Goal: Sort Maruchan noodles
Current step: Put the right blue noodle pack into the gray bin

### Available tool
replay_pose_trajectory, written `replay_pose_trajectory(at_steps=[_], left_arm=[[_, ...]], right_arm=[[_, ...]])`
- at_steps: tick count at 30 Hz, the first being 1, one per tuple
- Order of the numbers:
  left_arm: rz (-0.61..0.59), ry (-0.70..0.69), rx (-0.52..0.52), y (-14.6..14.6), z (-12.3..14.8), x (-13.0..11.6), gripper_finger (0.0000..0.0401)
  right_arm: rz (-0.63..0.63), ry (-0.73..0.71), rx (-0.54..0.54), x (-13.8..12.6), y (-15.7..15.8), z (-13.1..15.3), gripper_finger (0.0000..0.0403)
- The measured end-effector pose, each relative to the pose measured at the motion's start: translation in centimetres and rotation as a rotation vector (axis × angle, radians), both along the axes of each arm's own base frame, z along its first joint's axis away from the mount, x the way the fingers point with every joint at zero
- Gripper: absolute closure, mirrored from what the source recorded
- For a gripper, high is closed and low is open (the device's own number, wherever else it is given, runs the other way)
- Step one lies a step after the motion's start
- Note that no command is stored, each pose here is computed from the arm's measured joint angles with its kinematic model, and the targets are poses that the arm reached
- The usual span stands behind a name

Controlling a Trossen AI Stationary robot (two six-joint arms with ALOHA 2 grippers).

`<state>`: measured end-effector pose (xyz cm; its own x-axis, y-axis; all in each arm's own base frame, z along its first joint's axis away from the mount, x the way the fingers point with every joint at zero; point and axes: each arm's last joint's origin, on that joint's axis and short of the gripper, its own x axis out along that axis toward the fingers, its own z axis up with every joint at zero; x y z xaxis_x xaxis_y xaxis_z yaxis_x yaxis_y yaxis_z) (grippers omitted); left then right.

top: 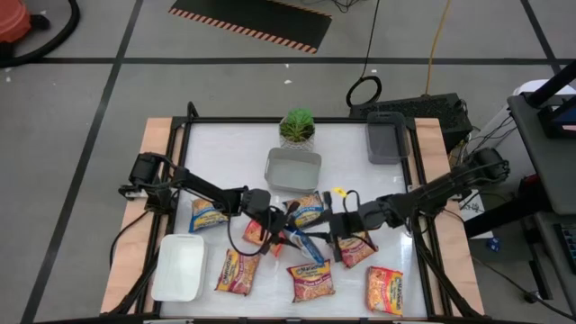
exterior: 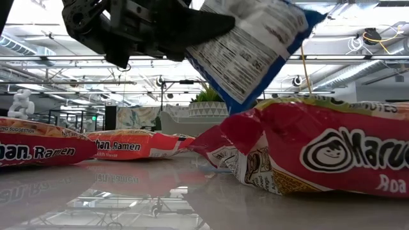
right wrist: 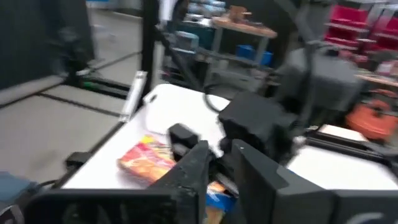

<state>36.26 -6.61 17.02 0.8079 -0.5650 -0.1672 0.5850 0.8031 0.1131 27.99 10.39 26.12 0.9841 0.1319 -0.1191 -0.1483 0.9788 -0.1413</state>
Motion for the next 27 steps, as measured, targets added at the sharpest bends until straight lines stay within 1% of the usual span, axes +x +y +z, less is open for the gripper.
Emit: replay_pose_trajectory(at_steps=[4,8,10,15,21,27], left_arm=[[0.078,0.015,-0.019,0.2,0.3,0.0,0.0261],[0.196,0.017,-0.047,0.5,1.7,-0.3,0.0261],[0.262,0.041,-0.054,0.7,2.6,-0.7,0.0261],[0.408,0.084,-0.081,1.3,5.2,-2.1,0.0261],[0.558,-0.022,-0.157,1.6,8.9,-3.7,0.0261],[0.731,-0.098,-0.170,2.3,10.8,-4.7,0.0261]], right_arm=[[-0.130,0.008,-0.030,-2.0,-0.1,1.5,0.0307],[-0.193,0.015,-0.050,-4.6,-0.2,3.2,0.0296],[-0.188,0.016,-0.034,-6.1,-0.2,4.1,0.0296],[-0.137,0.038,0.046,-9.3,-0.4,5.4,0.0300],[-0.097,0.110,0.097,-11.8,-0.7,5.5,0.0300],[-0.088,0.183,0.100,-13.3,-1.2,5.2,0.0300]])
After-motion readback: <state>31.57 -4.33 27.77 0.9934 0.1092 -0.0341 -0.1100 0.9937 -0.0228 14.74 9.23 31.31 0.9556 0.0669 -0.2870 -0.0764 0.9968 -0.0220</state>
